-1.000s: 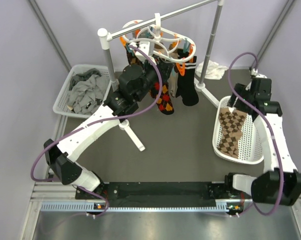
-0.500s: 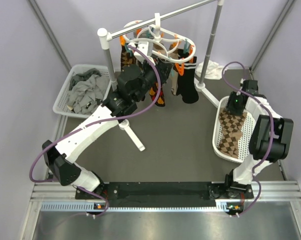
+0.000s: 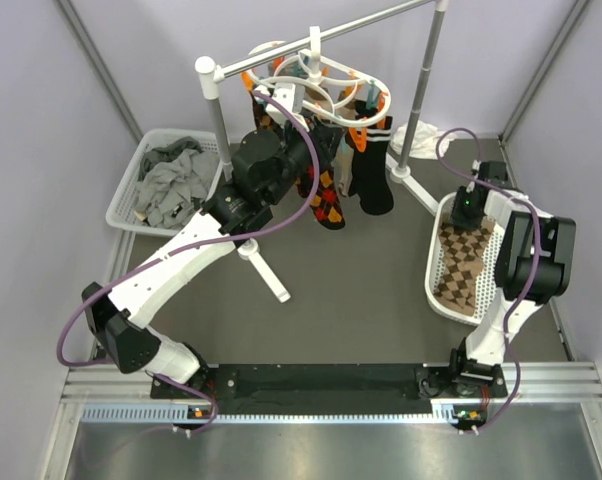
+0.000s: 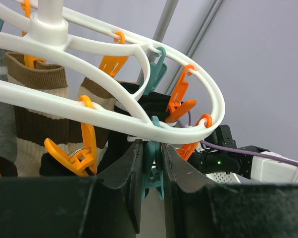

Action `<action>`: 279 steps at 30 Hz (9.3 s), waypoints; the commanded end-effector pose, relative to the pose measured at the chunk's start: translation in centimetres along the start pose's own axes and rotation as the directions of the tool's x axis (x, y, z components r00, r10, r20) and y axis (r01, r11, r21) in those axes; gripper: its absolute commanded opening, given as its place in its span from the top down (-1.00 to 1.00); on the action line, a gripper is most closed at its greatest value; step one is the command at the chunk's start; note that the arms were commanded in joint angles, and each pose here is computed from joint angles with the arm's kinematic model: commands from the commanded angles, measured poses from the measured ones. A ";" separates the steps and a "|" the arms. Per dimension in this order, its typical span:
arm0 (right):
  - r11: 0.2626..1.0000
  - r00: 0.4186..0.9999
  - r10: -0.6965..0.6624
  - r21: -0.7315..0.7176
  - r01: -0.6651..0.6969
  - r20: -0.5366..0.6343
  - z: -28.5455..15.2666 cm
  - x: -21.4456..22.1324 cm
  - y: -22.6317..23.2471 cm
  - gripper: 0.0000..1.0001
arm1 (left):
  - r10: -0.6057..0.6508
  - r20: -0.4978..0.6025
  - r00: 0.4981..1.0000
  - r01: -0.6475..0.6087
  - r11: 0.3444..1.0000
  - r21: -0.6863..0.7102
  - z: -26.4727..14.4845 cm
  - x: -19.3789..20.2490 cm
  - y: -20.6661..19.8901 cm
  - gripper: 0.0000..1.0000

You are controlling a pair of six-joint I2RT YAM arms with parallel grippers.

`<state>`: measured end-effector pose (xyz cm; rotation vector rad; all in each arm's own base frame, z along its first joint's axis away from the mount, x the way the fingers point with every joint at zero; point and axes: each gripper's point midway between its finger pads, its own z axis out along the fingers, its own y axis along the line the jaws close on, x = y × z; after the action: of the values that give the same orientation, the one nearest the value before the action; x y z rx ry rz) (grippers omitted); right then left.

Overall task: Clip the socks to the hanger
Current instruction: Pick up the sock from the bin, then clamp the sock onto the hanger, then open the clamp at the hanger, then pick up the sock from the bin.

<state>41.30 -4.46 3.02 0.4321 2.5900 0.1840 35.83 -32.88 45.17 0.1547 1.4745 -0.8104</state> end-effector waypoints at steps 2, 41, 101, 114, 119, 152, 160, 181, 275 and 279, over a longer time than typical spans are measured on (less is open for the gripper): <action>0.990 0.994 -0.059 0.125 0.070 -0.087 1.3 2.3 -1.8 0.64 | -0.021 0.045 0.999 0.021 1.000 0.008 -1.0 -2.1 -0.4 0.71; 0.844 0.708 -0.122 -0.303 0.443 0.696 -27.9 -2.7 12.1 1.00 | -0.066 0.068 0.996 0.063 0.997 0.037 -1.4 -2.8 -1.0 0.72; 0.332 0.647 0.093 -0.636 0.696 0.757 -38.8 1.1 32.5 1.00 | -0.124 0.051 0.991 0.117 0.985 0.125 -1.5 -2.2 -2.5 0.74; 0.326 0.637 0.121 -0.637 0.698 0.761 -39.7 0.3 33.0 1.00 | -0.123 0.044 0.991 0.117 0.985 0.125 -1.6 -2.0 -2.5 0.53; 0.325 0.631 0.134 -0.635 0.701 0.764 -40.1 0.0 33.1 1.00 | -0.114 0.056 0.992 0.107 0.987 0.121 -1.7 -2.4 -2.5 -0.07; 0.350 0.483 0.049 -0.467 0.812 0.874 -38.9 -3.5 33.8 -0.36 | -0.058 0.098 0.993 0.054 0.998 0.043 -3.1 -4.1 -1.0 -0.47; 0.270 0.496 0.022 -0.482 0.833 0.868 -39.7 -2.5 34.4 -0.19 | -0.057 0.098 0.994 0.052 0.997 0.054 -3.4 -4.3 -1.3 -0.47; 0.218 0.508 -0.014 -0.493 0.842 0.861 -40.6 0.5 34.6 0.74 | -0.119 0.036 0.992 0.111 0.978 0.178 -6.6 -5.9 -4.1 -0.50; 0.935 0.883 0.310 0.057 -0.351 0.352 -8.8 -3.4 -3.3 -0.40 | -0.058 -0.004 0.998 0.059 0.991 0.117 -2.7 -3.4 -3.0 1.00; 0.933 0.898 0.289 0.113 -0.342 0.331 -5.9 -4.3 -4.8 -0.30 | -0.059 0.001 0.998 0.059 0.992 0.113 -3.0 -3.8 -3.0 1.00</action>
<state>36.40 -9.06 7.92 0.8906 2.3239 -0.0028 33.20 -33.58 45.28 0.2207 1.5518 -0.9259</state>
